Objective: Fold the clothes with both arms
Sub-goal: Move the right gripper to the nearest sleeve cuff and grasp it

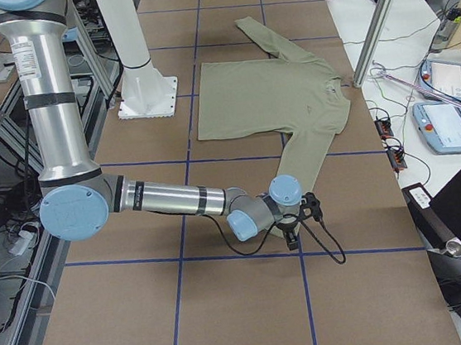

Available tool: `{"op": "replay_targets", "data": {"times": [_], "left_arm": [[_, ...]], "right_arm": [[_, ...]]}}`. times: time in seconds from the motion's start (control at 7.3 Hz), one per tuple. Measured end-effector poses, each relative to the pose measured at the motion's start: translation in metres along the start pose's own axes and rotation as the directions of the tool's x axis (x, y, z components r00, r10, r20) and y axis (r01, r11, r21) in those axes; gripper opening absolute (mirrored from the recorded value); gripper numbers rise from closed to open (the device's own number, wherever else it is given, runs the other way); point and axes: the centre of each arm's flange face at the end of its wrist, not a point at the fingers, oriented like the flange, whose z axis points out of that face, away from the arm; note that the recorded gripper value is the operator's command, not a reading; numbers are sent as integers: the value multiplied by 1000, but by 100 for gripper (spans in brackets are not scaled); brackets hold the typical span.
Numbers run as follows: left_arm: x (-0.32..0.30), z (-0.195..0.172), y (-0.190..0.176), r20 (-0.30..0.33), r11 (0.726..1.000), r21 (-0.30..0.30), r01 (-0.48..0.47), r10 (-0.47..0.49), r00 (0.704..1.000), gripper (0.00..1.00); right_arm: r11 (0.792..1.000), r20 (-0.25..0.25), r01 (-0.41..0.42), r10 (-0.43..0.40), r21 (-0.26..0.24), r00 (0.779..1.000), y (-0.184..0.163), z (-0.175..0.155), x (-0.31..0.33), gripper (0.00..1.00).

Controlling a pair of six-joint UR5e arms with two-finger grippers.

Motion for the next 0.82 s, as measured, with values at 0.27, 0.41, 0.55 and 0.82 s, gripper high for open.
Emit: {"op": "replay_targets", "data": {"times": [0.27,0.41,0.55,0.82], "left_arm": [[1,-1,-2,-1,1000,2,-2,2,1000,100],[1,-1,-2,-1,1000,2,-2,2,1000,100],[1,-1,-3,-1,1000,3,-3,3,1000,100],[2,-1,-3,-2,1000,4,-3,3,1000,100]], "right_arm": [[1000,5,4,-4,-17,1000,0,9,-6,100],[1000,9,11,-10,-27,1000,1,13,-11,100],[999,13,18,-18,-38,1000,2,18,-16,100],[998,13,26,-25,-56,1000,6,27,-20,100]]}}
